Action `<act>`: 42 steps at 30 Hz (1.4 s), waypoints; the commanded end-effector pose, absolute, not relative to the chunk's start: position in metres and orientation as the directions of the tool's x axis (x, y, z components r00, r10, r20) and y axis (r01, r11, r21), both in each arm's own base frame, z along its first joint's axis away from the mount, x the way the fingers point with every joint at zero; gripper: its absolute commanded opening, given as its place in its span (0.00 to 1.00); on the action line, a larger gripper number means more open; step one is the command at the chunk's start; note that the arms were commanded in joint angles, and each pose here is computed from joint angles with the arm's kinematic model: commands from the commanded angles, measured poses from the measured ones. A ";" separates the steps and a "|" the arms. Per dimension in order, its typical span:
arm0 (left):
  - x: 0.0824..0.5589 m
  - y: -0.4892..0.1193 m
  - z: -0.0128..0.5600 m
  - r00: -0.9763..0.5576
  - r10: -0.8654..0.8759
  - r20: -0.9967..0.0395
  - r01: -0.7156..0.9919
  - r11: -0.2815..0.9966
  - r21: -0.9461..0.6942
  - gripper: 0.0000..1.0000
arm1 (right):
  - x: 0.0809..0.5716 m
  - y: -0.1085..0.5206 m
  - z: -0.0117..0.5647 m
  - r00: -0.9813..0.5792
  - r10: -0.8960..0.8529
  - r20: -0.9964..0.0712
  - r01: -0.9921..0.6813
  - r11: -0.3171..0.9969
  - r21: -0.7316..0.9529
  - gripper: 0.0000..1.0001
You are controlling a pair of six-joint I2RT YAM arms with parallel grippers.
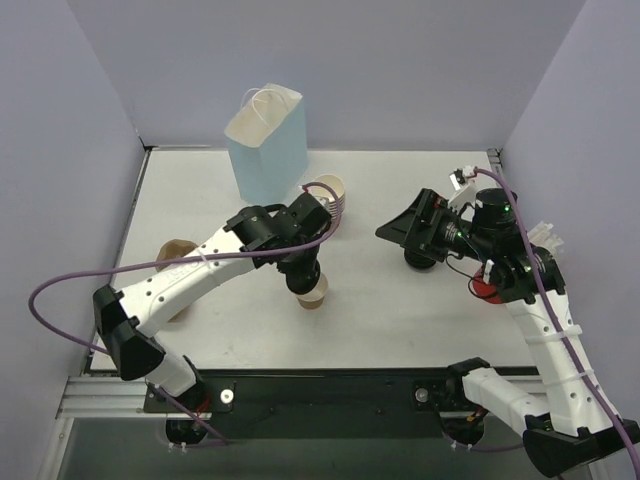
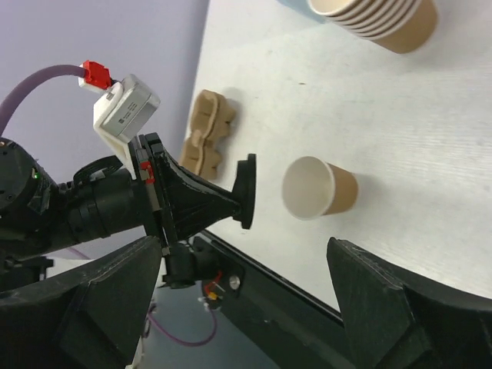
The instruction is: Pack the takeout coffee
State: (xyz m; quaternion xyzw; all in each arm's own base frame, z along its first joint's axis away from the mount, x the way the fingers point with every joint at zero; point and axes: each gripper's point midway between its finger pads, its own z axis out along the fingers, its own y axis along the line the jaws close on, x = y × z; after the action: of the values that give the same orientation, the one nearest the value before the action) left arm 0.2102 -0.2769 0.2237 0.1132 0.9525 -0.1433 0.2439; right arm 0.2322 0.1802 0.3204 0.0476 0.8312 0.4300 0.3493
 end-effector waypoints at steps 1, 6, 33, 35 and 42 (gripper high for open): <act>0.212 -0.263 0.222 -0.848 0.225 -0.480 0.293 0.954 -0.070 0.00 | 0.225 0.154 0.317 -0.714 0.367 -0.596 -0.176 0.730 0.661 0.93; 0.213 -0.274 0.201 -0.860 0.269 -0.433 0.306 0.952 -0.017 0.00 | 0.221 0.145 0.323 -0.698 0.366 -0.615 -0.168 0.751 0.638 0.93; 0.223 -0.292 0.168 -0.869 0.336 -0.363 0.327 0.941 0.089 0.00 | 0.210 0.136 0.338 -0.678 0.338 -0.653 -0.191 0.777 0.600 0.94; 0.224 -0.292 0.167 -0.868 0.338 -0.363 0.327 0.940 0.092 0.00 | 0.210 0.135 0.337 -0.679 0.339 -0.651 -0.188 0.777 0.600 0.94; 0.223 -0.298 0.164 -0.869 0.340 -0.359 0.333 0.939 0.083 0.00 | 0.211 0.136 0.338 -0.680 0.336 -0.652 -0.191 0.777 0.600 0.94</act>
State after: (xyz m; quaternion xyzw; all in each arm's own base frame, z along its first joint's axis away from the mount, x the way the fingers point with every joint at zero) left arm 0.2188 -0.2903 0.1532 0.1699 0.9701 0.0171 0.1727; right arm 0.2098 0.1385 0.3257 0.0396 0.8604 0.3306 0.3859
